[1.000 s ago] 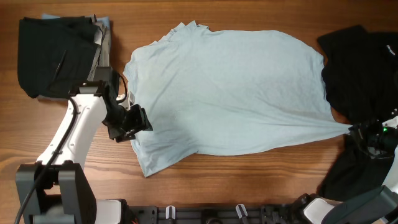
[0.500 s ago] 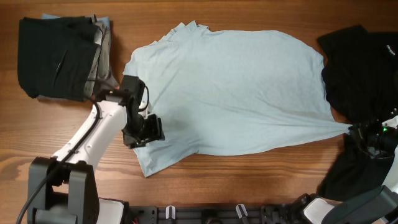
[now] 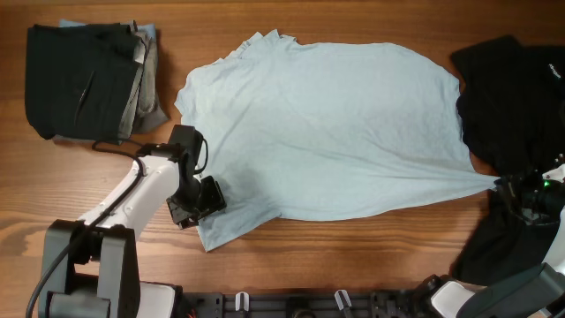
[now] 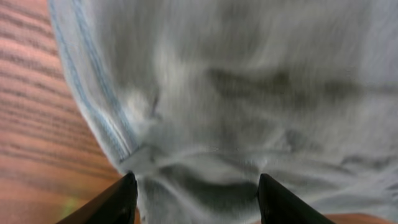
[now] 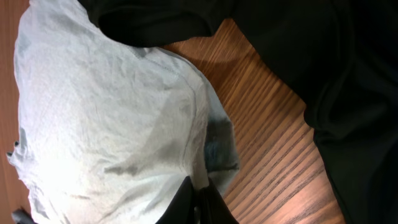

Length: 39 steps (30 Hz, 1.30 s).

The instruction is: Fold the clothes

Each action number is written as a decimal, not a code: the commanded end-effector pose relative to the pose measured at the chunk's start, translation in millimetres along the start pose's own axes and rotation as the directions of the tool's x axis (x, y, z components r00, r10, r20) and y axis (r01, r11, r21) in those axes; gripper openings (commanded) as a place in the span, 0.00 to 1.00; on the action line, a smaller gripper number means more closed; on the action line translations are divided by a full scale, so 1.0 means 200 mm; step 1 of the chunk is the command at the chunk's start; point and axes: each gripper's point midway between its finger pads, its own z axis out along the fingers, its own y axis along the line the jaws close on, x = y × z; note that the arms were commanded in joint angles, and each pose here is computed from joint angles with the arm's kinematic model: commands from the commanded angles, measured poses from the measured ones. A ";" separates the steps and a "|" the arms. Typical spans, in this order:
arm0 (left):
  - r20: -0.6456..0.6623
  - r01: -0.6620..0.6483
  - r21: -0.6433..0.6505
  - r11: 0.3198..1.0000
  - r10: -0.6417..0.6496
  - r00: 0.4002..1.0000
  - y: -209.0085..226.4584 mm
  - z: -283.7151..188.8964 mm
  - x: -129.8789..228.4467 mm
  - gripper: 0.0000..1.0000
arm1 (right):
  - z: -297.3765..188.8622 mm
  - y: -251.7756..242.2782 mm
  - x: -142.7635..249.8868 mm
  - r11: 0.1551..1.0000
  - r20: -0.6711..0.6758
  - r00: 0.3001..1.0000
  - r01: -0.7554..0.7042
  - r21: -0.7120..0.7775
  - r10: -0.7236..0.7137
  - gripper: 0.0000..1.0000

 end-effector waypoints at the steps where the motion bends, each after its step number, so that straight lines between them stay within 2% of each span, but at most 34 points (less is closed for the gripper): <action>1: -0.003 -0.011 0.101 0.995 0.012 1.000 -0.08 0.00 0.00 0.55 | -0.02 0.04 -0.01 1.000 0.012 1.000 0.009 -0.026 -0.009 0.04; 4: -0.015 -0.075 0.206 0.976 0.080 0.997 -0.18 -0.02 0.01 0.41 | -0.02 0.04 -0.01 1.000 0.015 1.000 0.010 -0.027 -0.010 0.04; 7: -0.020 -0.082 0.217 0.973 0.088 0.996 -0.19 -0.02 0.02 0.20 | -0.02 0.04 -0.01 1.000 0.015 1.000 0.011 -0.027 -0.010 0.04; 9: -0.021 -0.107 0.212 0.971 0.114 0.993 -0.18 -0.02 0.03 0.13 | -0.02 0.04 -0.02 1.000 0.018 1.000 0.011 -0.028 -0.010 0.04; 10: -0.021 -0.116 0.210 0.971 0.123 0.992 -0.18 -0.02 0.03 0.04 | -0.02 0.04 -0.02 1.000 0.019 1.000 0.012 -0.028 -0.011 0.04; 14: -0.026 -0.110 0.208 0.972 0.118 0.993 -0.17 -0.02 0.03 0.04 | -0.02 0.04 -0.02 1.000 0.020 1.000 0.012 -0.028 -0.012 0.04; 17: -0.068 -0.071 0.200 0.977 0.086 0.994 -0.13 -0.04 0.06 0.05 | -0.02 0.04 -0.02 1.000 0.020 1.000 0.012 -0.028 -0.012 0.04; 18: -0.086 -0.059 0.193 0.979 0.077 0.993 -0.12 -0.05 0.07 0.14 | -0.02 0.04 -0.02 1.000 0.020 1.000 0.013 -0.028 -0.012 0.04; 20: -0.118 -0.047 0.183 0.982 0.070 0.991 -0.09 -0.08 0.10 0.40 | -0.02 0.04 -0.02 1.000 0.020 1.000 0.013 -0.028 -0.012 0.04; 23: -0.138 -0.034 0.176 0.984 0.059 0.989 -0.07 -0.13 0.13 0.53 | -0.02 0.04 -0.02 1.000 0.020 1.000 0.013 -0.028 -0.012 0.04; 24: -0.127 -0.036 0.181 0.983 0.060 0.990 -0.07 -0.17 0.14 0.63 | -0.02 0.04 -0.02 1.000 0.020 1.000 0.012 -0.028 -0.012 0.04; 25: -0.116 -0.040 0.186 0.982 0.062 0.991 -0.07 -0.18 0.14 0.68 | -0.02 0.04 -0.02 1.000 0.019 1.000 0.012 -0.028 -0.011 0.04; 29: -0.100 -0.022 0.182 0.983 0.041 0.994 -0.06 -0.21 0.15 0.68 | -0.02 0.04 -0.02 1.000 0.018 1.000 0.012 -0.028 -0.012 0.05; 34: -0.093 0.145 0.057 0.988 -0.139 0.986 0.06 -0.13 0.15 0.61 | -0.02 0.04 -0.02 1.000 0.018 1.000 0.011 -0.028 -0.011 0.05; 36: -0.092 0.204 0.057 0.977 -0.199 0.976 0.07 -0.09 0.14 0.58 | -0.02 0.04 -0.02 1.000 0.018 1.000 0.012 -0.028 -0.011 0.05; 39: -0.083 0.261 0.072 0.963 -0.255 0.963 0.10 -0.05 0.12 0.59 | -0.02 0.04 -0.02 1.000 0.018 1.000 0.012 -0.028 -0.012 0.05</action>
